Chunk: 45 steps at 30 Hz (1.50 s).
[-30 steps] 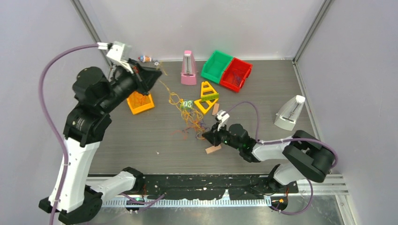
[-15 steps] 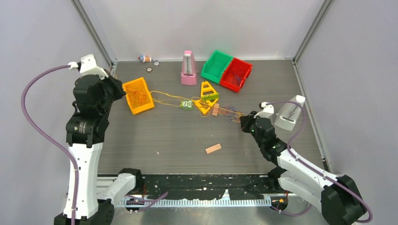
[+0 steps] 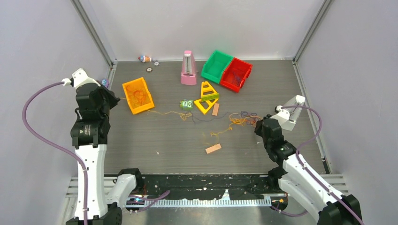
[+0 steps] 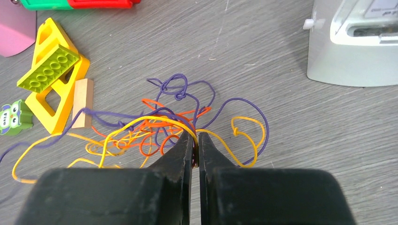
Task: Untangle the cables
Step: Untie the cable.
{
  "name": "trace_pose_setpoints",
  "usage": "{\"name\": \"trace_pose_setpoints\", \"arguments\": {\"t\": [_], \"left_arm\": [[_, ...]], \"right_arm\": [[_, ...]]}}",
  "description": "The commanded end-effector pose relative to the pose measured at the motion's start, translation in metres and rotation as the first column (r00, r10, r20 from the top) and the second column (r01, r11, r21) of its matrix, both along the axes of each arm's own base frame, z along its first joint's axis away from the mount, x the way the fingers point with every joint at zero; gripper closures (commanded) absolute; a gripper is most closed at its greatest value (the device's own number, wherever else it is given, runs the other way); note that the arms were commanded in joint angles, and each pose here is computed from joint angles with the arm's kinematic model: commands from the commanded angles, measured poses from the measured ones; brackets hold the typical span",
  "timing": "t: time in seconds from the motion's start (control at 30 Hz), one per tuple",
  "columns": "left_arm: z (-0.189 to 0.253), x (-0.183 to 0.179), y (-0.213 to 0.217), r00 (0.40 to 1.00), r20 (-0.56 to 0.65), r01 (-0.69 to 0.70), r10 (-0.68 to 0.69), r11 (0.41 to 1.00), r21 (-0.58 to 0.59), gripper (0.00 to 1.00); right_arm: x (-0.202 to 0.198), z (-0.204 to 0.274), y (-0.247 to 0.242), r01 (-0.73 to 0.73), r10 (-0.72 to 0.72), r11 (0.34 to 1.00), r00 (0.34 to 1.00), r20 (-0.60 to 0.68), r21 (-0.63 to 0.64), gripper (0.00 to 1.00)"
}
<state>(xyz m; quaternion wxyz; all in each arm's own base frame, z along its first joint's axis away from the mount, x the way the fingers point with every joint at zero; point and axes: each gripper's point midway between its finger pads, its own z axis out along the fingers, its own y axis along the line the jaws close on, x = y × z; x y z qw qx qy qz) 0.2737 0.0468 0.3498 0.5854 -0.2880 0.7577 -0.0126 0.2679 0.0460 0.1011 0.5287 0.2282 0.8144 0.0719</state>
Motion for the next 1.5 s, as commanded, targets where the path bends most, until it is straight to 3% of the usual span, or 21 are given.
{"name": "trace_pose_setpoints", "arguments": {"t": [0.0,0.07,0.1,0.17,0.23,0.3,0.47,0.7,1.0,1.33,1.47], "left_arm": [[0.017,0.014,-0.017,0.989,0.095,0.111,-0.11,0.994,-0.01,1.0],[0.016,0.019,-0.036,0.971,0.117,0.211,-0.206,0.977,-0.032,1.0],[0.019,0.021,-0.052,0.946,0.146,0.299,-0.291,0.953,-0.042,1.0],[0.022,0.024,-0.076,0.889,0.194,0.431,-0.415,0.901,-0.05,1.0],[0.017,0.025,-0.086,0.868,0.194,0.479,-0.457,0.874,-0.08,1.0],[0.01,0.026,-0.095,0.847,0.182,0.521,-0.5,0.848,-0.095,1.0],[-0.006,0.025,-0.105,0.816,0.156,0.575,-0.557,0.811,-0.112,1.0],[-0.022,0.017,-0.099,0.832,0.137,0.551,-0.538,0.83,-0.084,1.0],[-0.032,0.012,-0.087,0.862,0.124,0.498,-0.491,0.866,-0.039,1.0],[-0.063,0.022,-0.088,0.86,0.029,0.51,-0.51,0.856,-0.085,1.0],[-0.077,0.027,-0.097,0.832,-0.017,0.547,-0.555,0.824,-0.148,1.0]], "right_arm": [[0.011,0.033,0.007,-0.044,0.045,0.999,0.997,0.059,-0.01,0.95],[0.013,0.039,0.023,-0.153,0.154,0.988,0.986,0.065,-0.022,0.79],[0.014,0.043,0.033,-0.214,0.215,0.977,0.973,0.078,-0.023,0.53],[0.014,0.053,0.058,-0.363,0.364,0.931,0.924,0.122,-0.028,0.26],[0.012,0.06,0.078,-0.473,0.471,0.881,0.869,0.154,-0.026,0.11],[0.008,0.063,0.096,-0.575,0.572,0.818,0.807,0.149,-0.028,0.07],[0.006,0.075,0.128,-0.712,0.717,0.697,0.688,0.111,-0.088,0.05],[-0.003,0.075,0.18,-0.821,0.829,0.559,0.557,0.05,-0.118,0.06],[0.004,0.05,0.236,-0.878,0.88,0.469,0.474,-0.036,-0.099,0.06],[0.013,0.025,0.293,-0.913,0.903,0.397,0.407,-0.137,-0.097,0.08],[0.016,0.02,0.3,-0.917,0.905,0.389,0.398,-0.15,-0.088,0.09]]}}
